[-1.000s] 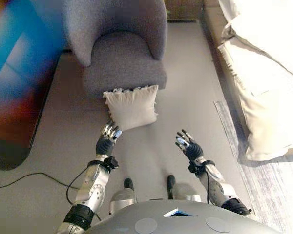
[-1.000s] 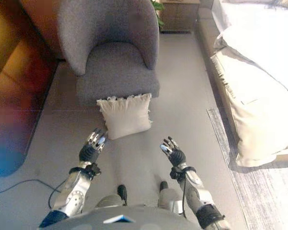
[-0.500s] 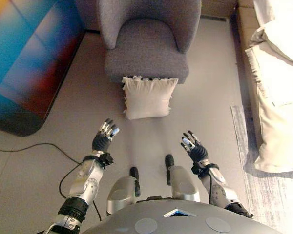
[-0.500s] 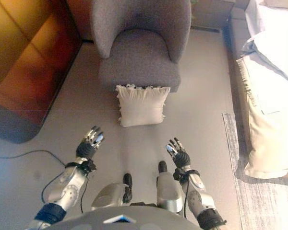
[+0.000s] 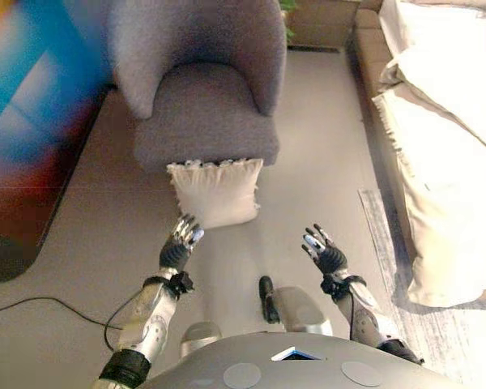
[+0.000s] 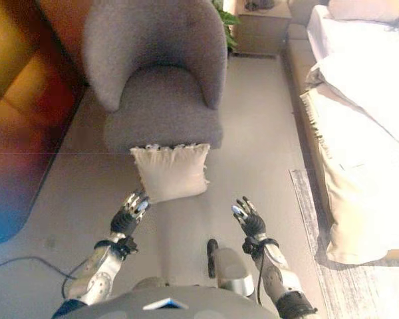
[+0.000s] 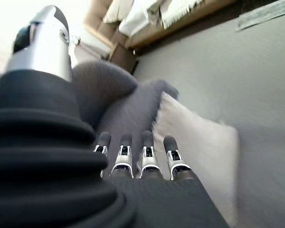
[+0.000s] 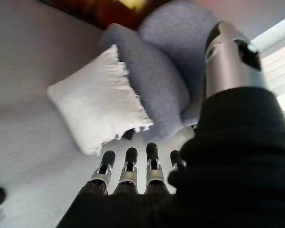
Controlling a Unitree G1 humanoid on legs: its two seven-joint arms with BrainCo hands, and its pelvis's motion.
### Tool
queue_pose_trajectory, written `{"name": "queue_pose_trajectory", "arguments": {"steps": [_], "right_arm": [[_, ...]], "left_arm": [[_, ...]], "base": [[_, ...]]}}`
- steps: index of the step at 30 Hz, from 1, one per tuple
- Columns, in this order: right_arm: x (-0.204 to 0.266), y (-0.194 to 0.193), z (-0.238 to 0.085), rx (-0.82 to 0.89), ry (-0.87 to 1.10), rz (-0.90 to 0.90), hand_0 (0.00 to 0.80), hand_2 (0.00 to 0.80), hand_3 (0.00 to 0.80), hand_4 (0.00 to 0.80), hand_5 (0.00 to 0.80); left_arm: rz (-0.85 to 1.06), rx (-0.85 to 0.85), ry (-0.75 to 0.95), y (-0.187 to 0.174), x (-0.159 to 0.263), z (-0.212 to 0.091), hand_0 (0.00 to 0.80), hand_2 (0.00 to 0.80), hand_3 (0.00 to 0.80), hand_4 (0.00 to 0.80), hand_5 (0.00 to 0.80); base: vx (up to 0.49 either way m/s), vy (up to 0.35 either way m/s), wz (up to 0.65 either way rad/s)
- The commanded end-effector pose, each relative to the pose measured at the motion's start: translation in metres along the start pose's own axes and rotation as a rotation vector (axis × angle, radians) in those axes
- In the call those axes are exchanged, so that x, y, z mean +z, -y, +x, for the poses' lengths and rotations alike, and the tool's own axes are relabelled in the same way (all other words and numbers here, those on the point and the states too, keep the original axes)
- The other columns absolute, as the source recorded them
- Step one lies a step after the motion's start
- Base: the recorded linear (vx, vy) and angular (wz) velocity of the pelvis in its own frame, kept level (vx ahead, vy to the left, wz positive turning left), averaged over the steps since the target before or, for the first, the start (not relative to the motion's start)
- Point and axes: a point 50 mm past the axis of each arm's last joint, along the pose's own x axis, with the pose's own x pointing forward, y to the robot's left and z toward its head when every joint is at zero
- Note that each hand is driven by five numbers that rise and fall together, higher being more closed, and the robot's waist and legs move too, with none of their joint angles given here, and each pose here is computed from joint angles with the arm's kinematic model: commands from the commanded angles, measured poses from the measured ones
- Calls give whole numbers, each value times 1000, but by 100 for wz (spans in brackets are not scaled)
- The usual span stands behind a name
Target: Pick up the cushion and take it to the sofa
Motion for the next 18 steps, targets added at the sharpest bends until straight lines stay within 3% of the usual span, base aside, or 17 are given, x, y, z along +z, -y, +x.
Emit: {"name": "queue_pose_trajectory", "arguments": {"steps": [1, 18], "right_arm": [[22, -9, 6, 59, 107, -49, 0, 0, 0, 0, 0], [11, 8, -8, 11, 98, -21, 0, 0, 0, 0, 0]], "left_arm": [[-32, -61, 113, 17, 29, 10, 0, 0, 0, 0, 0], [-50, -82, 128, 16, 23, 2, 0, 0, 0, 0, 0]], "base": [[304, -17, -11], [282, 102, -16]]}}
